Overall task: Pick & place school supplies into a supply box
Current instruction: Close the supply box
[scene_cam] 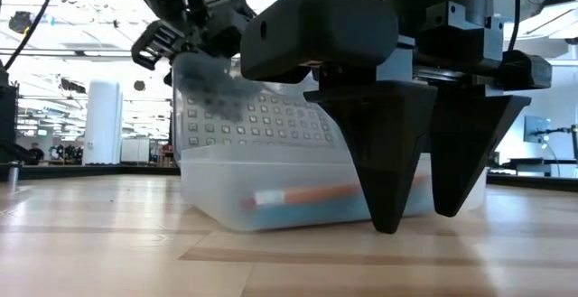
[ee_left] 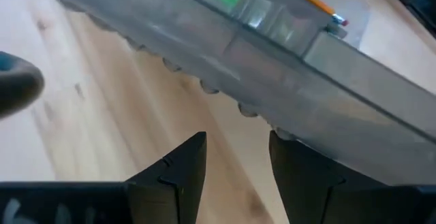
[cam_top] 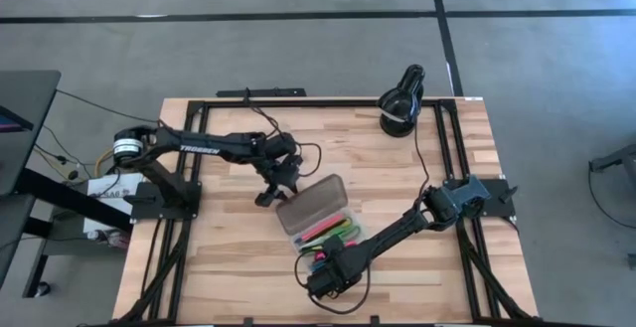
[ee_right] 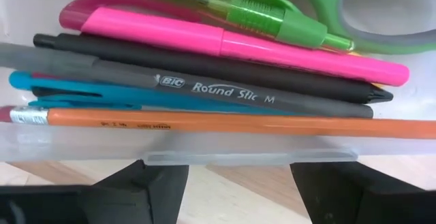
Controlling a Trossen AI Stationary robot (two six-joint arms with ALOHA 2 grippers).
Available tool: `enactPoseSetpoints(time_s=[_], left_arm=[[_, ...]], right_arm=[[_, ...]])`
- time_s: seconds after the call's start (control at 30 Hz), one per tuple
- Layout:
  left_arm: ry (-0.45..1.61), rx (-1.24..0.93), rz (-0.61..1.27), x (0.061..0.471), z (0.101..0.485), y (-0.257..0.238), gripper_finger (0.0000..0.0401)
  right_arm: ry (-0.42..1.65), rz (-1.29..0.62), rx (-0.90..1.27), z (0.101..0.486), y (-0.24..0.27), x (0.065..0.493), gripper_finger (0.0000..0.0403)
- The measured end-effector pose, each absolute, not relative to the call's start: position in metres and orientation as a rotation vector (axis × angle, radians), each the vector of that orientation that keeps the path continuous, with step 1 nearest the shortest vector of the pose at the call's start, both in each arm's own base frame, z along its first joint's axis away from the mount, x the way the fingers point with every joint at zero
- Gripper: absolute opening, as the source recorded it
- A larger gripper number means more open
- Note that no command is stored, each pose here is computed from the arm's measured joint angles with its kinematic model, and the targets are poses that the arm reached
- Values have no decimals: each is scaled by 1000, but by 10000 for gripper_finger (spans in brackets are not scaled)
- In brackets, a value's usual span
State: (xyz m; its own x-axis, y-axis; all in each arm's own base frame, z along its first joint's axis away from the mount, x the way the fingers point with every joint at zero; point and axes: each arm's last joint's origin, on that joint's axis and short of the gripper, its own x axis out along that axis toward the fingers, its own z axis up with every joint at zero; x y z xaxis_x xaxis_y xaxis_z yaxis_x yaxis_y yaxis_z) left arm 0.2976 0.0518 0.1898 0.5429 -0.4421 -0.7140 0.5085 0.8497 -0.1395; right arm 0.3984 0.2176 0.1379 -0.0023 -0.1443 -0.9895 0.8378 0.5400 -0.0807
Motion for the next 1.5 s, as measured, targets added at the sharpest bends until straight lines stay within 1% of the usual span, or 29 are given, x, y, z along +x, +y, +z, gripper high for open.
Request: enactPoseSetpoints(time_s=[0.43,0.7,1.07,1.5], left_arm=[[719,133,-585,301,211,28,155],[704,134,-596,302,214,21,155],[651,143,-617,307,218,9,155],[641,150,-607,308,218,7,155]], right_arm=[[1356,-822,600,138,214,401,237],[1368,-761,526,138,210,404,237],[1213,-822,448,141,203,410,237],[1210,-773,413,148,225,400,237]])
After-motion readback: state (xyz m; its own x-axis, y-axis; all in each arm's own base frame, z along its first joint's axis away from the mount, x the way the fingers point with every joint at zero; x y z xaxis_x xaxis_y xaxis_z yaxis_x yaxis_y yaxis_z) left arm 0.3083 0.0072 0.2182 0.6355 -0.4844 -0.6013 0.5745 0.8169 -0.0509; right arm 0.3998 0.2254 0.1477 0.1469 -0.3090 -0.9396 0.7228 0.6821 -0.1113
